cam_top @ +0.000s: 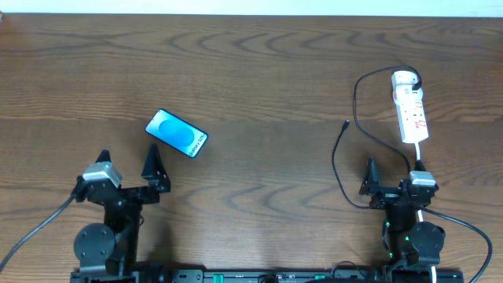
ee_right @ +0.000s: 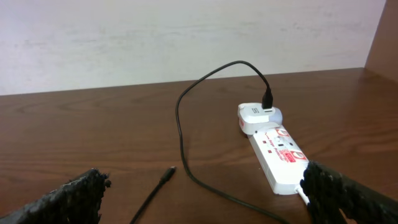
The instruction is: Plug charger to phone and switch on socket
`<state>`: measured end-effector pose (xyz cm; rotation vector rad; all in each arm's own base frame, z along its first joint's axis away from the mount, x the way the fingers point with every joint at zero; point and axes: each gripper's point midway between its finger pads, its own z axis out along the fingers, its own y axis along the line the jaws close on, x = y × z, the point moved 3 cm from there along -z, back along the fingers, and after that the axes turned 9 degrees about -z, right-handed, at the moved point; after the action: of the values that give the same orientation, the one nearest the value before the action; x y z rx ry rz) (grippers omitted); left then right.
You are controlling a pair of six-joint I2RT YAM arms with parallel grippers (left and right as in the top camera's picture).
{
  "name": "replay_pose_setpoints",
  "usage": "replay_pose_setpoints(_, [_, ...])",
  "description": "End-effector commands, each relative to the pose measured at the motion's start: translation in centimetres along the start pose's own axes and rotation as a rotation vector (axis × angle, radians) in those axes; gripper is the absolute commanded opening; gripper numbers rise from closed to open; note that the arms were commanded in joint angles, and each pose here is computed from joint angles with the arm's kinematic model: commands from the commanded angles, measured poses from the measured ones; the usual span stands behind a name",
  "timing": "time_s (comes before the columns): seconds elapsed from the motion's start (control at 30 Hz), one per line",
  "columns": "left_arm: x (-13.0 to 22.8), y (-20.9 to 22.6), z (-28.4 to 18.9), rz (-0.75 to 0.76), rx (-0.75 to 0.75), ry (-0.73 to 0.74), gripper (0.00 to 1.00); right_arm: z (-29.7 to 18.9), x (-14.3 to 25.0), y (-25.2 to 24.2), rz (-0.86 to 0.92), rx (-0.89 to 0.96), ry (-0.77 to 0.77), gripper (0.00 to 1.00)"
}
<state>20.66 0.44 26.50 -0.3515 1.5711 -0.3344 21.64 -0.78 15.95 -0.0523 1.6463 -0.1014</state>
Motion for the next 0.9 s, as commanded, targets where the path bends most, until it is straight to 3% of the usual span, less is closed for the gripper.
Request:
replay_pose_setpoints(0.0, [-1.4,-1.0,0.5,-0.006,0.015,0.014,0.98,0.0,0.1,0.2,-0.015,-0.009,0.001,0.99])
replay_pose_setpoints(0.3, [-3.3,-1.8,1.7,-0.007,0.005,0.036,0.98,0.0,0.1,0.2,-0.015,-0.009,0.001,0.99])
replay_pose_setpoints(0.87, [-3.1,-1.7,2.0,-0.008,0.000,0.047,0.98,0.0,0.1,0.2,-0.015,-0.009,0.001,0.99])
